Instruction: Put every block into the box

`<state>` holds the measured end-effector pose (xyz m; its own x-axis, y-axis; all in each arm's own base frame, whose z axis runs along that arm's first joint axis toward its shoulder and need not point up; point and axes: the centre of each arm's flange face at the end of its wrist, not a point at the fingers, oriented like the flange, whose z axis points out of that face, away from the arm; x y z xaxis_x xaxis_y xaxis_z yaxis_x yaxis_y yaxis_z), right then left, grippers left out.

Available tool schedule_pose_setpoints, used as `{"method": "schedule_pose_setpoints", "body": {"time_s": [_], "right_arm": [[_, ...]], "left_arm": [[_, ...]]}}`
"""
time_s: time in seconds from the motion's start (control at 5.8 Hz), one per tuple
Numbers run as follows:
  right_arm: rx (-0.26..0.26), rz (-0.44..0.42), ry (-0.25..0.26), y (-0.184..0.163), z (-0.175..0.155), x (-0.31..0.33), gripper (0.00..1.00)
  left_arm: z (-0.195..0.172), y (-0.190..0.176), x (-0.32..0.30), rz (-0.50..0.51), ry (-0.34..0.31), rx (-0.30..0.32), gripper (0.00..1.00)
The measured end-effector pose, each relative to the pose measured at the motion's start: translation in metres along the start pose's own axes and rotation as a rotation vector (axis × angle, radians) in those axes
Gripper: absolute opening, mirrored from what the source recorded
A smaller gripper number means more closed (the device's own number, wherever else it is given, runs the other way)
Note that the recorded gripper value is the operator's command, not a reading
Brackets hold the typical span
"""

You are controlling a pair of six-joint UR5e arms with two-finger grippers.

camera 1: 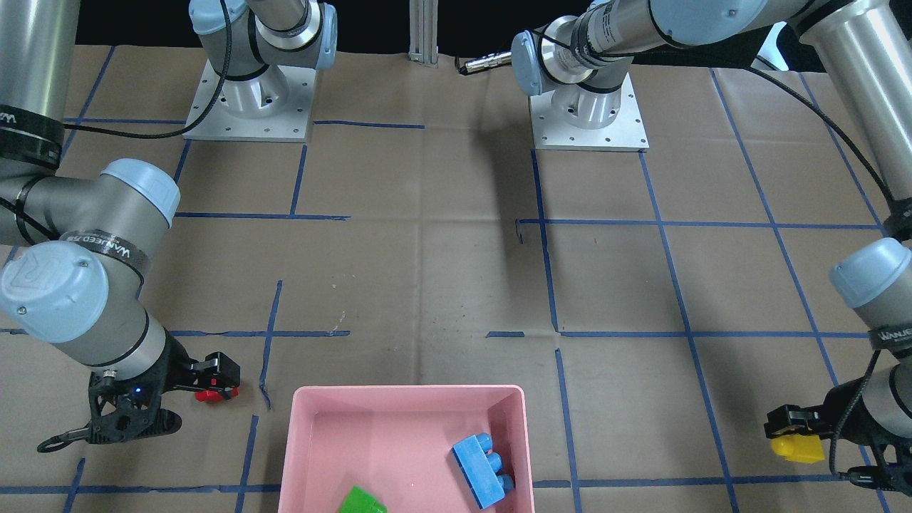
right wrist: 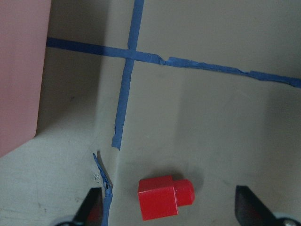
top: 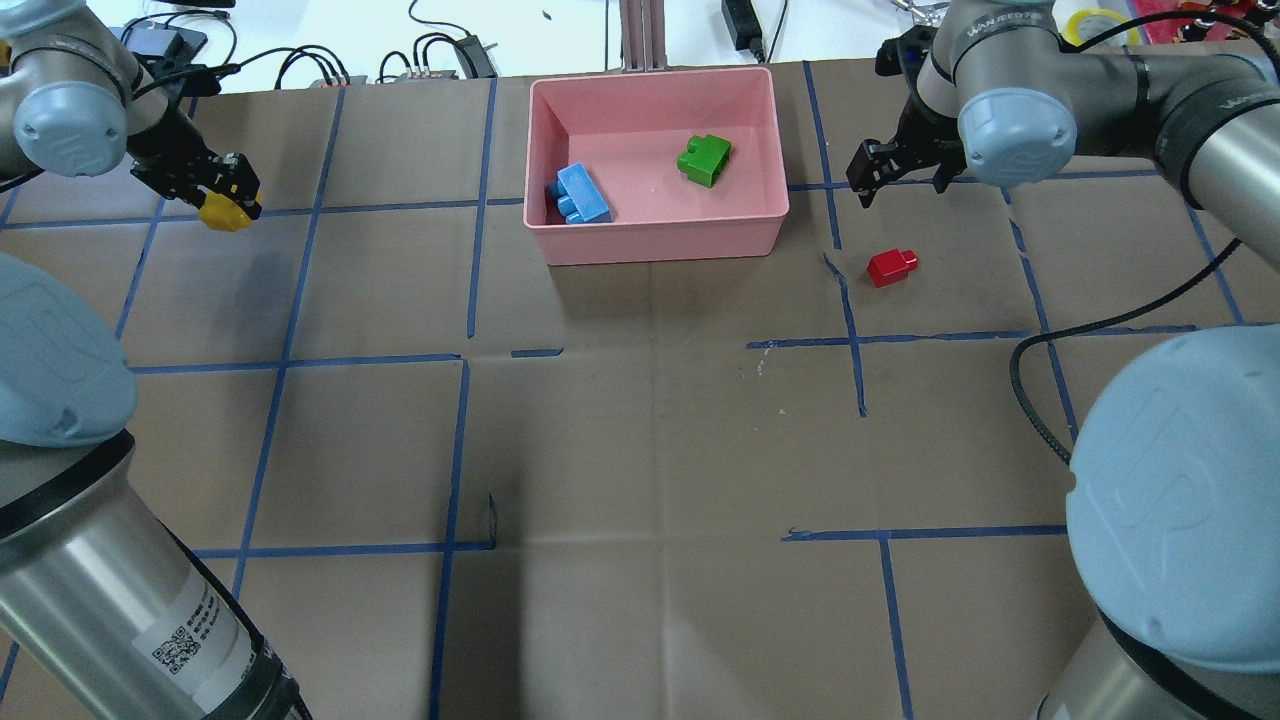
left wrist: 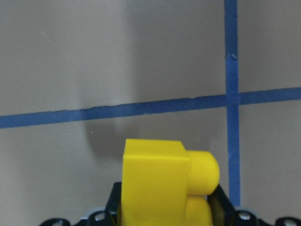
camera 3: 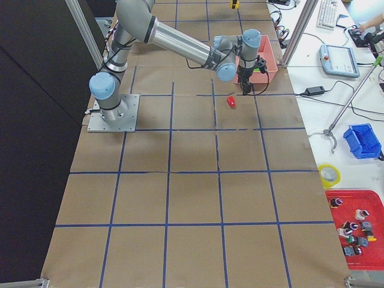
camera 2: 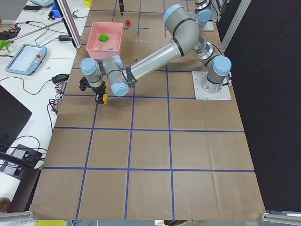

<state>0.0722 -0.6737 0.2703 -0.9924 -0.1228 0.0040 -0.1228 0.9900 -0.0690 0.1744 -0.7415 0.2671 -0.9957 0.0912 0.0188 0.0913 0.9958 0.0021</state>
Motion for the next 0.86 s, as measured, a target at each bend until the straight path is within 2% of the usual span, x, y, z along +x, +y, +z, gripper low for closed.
{"method": "schedule_pose_setpoints", "body": {"time_s": [0.17, 0.34, 0.69, 0.86], "right_arm": [[-0.019, 0.154, 0.001, 0.011, 0.003, -0.002, 1.00], [-0.045, 0.342, 0.015, 0.021, 0.009, -0.002, 1.00], [-0.060, 0.695, 0.066, 0.030, 0.014, 0.000, 1.00], [-0.057, 0.830, 0.097, 0.032, 0.016, 0.002, 1.00]], "left_arm": [[-0.031, -0.002, 0.000, 0.004, -0.018, -0.003, 0.13], [-0.057, -0.009, 0.016, 0.025, -0.038, 0.007, 0.13], [-0.102, -0.037, 0.121, 0.092, -0.078, 0.061, 0.14], [-0.110, -0.048, 0.188, 0.065, -0.077, 0.081, 0.14]]}}
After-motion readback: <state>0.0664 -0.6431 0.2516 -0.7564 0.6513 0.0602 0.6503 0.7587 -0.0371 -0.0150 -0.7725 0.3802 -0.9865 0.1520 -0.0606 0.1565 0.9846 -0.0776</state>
